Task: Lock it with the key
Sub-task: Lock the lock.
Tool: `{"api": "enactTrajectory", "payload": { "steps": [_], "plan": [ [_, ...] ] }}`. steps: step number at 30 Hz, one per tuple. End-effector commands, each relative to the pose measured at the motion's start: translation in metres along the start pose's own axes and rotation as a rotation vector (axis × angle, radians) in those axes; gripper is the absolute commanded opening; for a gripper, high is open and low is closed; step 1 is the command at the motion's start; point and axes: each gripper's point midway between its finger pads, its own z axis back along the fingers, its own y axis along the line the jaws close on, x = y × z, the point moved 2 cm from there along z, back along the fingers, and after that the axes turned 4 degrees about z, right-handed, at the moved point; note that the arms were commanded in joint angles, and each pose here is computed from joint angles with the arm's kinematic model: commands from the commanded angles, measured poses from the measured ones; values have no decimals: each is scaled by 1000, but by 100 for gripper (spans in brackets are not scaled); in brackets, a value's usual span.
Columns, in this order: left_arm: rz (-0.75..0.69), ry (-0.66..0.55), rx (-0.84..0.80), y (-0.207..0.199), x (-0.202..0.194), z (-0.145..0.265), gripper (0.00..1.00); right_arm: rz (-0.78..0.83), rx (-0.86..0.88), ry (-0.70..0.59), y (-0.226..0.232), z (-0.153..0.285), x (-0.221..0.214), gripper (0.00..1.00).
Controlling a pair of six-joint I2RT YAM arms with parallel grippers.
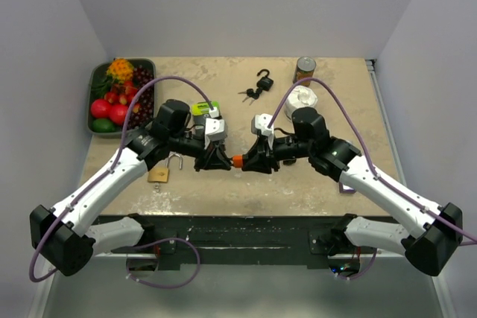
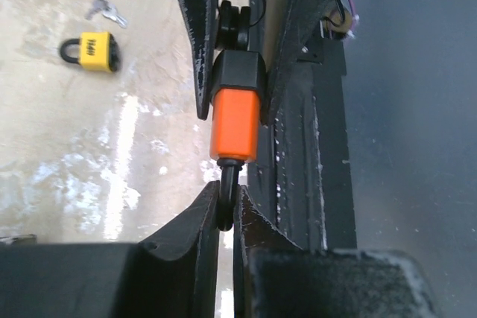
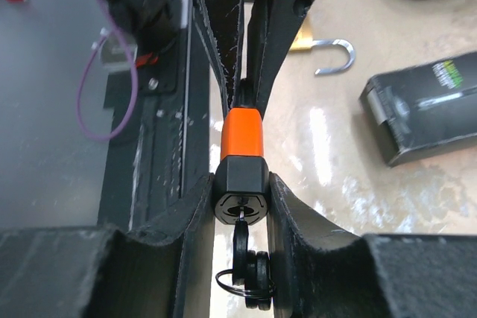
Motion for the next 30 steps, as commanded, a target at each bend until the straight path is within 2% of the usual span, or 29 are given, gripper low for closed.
{"api": "enactTrajectory", "payload": {
  "steps": [1,6,11,15,16,17,18,19,21,22,24,30],
  "plan": [
    [-220,-191,9,11,53,21,0,48,-51,-168,-18,4,38,0],
    [-221,-224,42,15,62,34,0,-48,-90,-203,-24,11,35,0],
    [-214,-267,39,15,73,36,4,-52,-86,-216,-21,13,39,0],
    [-220,-271,8,11,72,35,0,-38,-66,-209,-19,14,41,0],
    [-219,-264,7,11,70,35,0,-70,-58,-169,-17,13,33,4],
    [-227,-248,6,11,66,34,0,-38,-59,-149,-19,13,31,14],
    [-225,-239,16,14,63,35,0,-30,-66,-136,-22,14,36,24],
    [-226,-229,19,15,61,35,0,-58,-69,-95,-22,16,27,41],
    [-224,-202,24,18,52,36,0,-36,-89,-77,-27,21,31,50],
    [-222,-190,21,19,48,35,0,-54,-85,-49,-25,24,25,53],
    [-241,-152,28,24,39,35,0,-20,-83,-34,-25,27,28,53],
    [-282,-110,39,32,34,35,0,0,-130,4,-29,39,27,49]
  ]
}}
